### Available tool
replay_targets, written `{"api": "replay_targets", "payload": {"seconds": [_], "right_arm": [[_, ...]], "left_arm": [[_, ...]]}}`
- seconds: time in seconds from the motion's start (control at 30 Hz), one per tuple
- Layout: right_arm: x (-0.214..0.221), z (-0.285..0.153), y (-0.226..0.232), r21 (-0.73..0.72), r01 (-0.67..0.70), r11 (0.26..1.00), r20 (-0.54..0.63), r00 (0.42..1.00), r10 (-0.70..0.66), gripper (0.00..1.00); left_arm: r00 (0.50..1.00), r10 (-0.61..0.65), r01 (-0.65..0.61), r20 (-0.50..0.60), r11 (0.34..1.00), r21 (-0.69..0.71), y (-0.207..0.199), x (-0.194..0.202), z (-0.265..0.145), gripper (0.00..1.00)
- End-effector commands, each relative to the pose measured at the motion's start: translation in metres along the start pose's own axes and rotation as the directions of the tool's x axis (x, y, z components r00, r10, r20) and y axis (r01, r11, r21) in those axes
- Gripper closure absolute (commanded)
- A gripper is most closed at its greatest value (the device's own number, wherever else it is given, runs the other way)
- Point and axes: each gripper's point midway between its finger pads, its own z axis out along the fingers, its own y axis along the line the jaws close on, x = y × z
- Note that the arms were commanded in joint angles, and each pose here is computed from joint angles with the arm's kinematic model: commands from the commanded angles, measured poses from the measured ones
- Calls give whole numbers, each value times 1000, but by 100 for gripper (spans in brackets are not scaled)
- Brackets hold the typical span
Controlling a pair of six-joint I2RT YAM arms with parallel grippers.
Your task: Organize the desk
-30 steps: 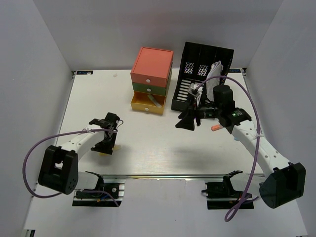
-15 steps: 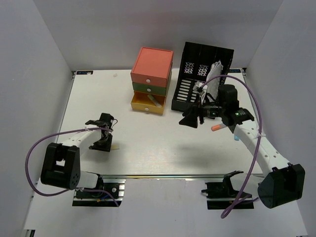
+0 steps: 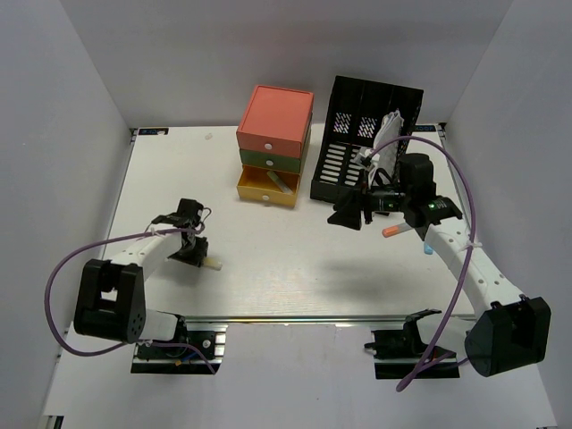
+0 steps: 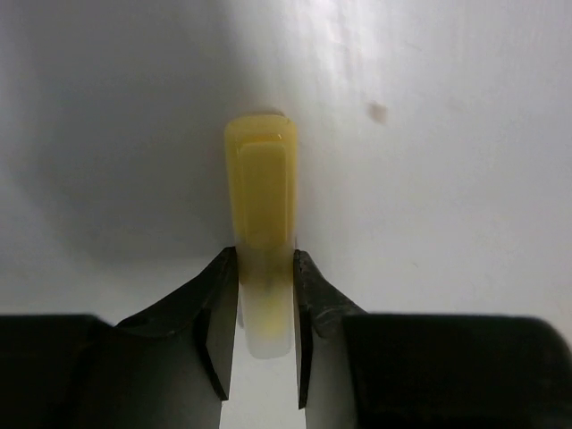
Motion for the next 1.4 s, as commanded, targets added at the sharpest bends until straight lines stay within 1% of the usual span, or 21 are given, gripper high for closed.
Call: {"api": "replay_targets", "payload": {"seconds": [0.0, 0.07, 0.1, 0.17, 0.23, 0.27, 0.4, 0.57, 0.7, 0.8, 0.83, 0.9, 1.0, 1.1, 1.17, 1.2, 1.23, 1.27, 1.3, 1.33, 1.37], "right_arm": [[-7, -3, 2, -2, 48, 999, 27, 999, -48, 39], [-8, -4, -1, 14, 52, 999, 28, 998, -53, 44], [-7, -4, -2, 19, 54, 998, 27, 998, -54, 51], [-7, -5, -4, 30, 58, 998, 27, 998, -58, 57], [-7, -6, -8, 49, 61, 997, 28, 998, -63, 64], [-8, -7, -10, 58, 62, 996, 29, 998, -63, 66], [-7, -8, -16, 85, 63, 994, 32, 997, -66, 71], [-7, -10, -19, 99, 64, 993, 33, 997, -67, 72], [-8, -12, -21, 109, 62, 992, 36, 997, -66, 71], [-8, -13, -22, 114, 65, 991, 38, 997, -70, 70], [-8, -14, -23, 117, 66, 991, 39, 997, -71, 69], [-8, -15, -24, 119, 67, 991, 40, 997, -73, 67], [-8, -15, -23, 106, 76, 991, 40, 996, -81, 60], [-3, -17, -18, 50, 137, 989, 31, 990, -139, 46], [2, -19, -12, -2, 166, 986, 21, 986, -165, 43], [4, -20, -12, -10, 194, 981, 11, 981, -193, 43], [6, -22, -13, -8, 220, 975, 2, 975, -220, 48], [10, -25, -18, 9, 285, 959, -27, 958, -285, 53], [13, -27, -24, 34, 322, 946, -53, 946, -320, 60], [14, -30, -29, 66, 361, 930, -74, 931, -356, 75], [19, -34, -45, 132, 409, 903, -124, 910, -394, 83]], "left_arm": [[980, 194, -167, -53, 930, 328, -77, 14, -42, 100], [951, 295, -221, -89, 855, 470, -111, 29, -71, 100], [941, 326, -243, -96, 844, 479, -118, 36, -75, 100], [925, 370, -263, -90, 792, 551, -148, 41, -103, 100], [918, 387, -276, -87, 780, 562, -165, 49, -109, 100], [923, 380, -261, -69, 746, 613, -185, 50, -127, 100], [936, 338, -182, -99, 705, 686, -229, 62, -146, 100], [944, 278, -92, -177, 738, 669, -271, 84, -135, 100], [951, 225, -23, -214, 738, 674, -297, 91, -135, 100], [947, 218, -10, -234, 752, 659, -306, 101, -129, 80], [946, 221, -6, -238, 745, 667, -309, 102, -129, 67], [948, 214, -1, -235, 742, 671, -315, 101, -130, 53], [949, 216, 0, -232, 731, 682, -317, 100, -136, 44], [940, 239, -4, -244, 722, 692, -310, 101, -145, 42], [933, 263, -8, -247, 700, 714, -304, 100, -159, 44], [928, 280, -14, -245, 684, 729, -300, 100, -165, 48], [918, 307, -28, -253, 685, 728, -289, 104, -162, 57], [912, 333, -36, -239, 647, 762, -287, 104, -172, 82], [905, 387, -83, -177, 568, 819, -281, 95, -195, 91], [866, 472, -125, -165, 523, 843, -264, 102, -192, 97], [825, 565, -222, -11, 342, 913, -262, 104, -212, 100]]}}
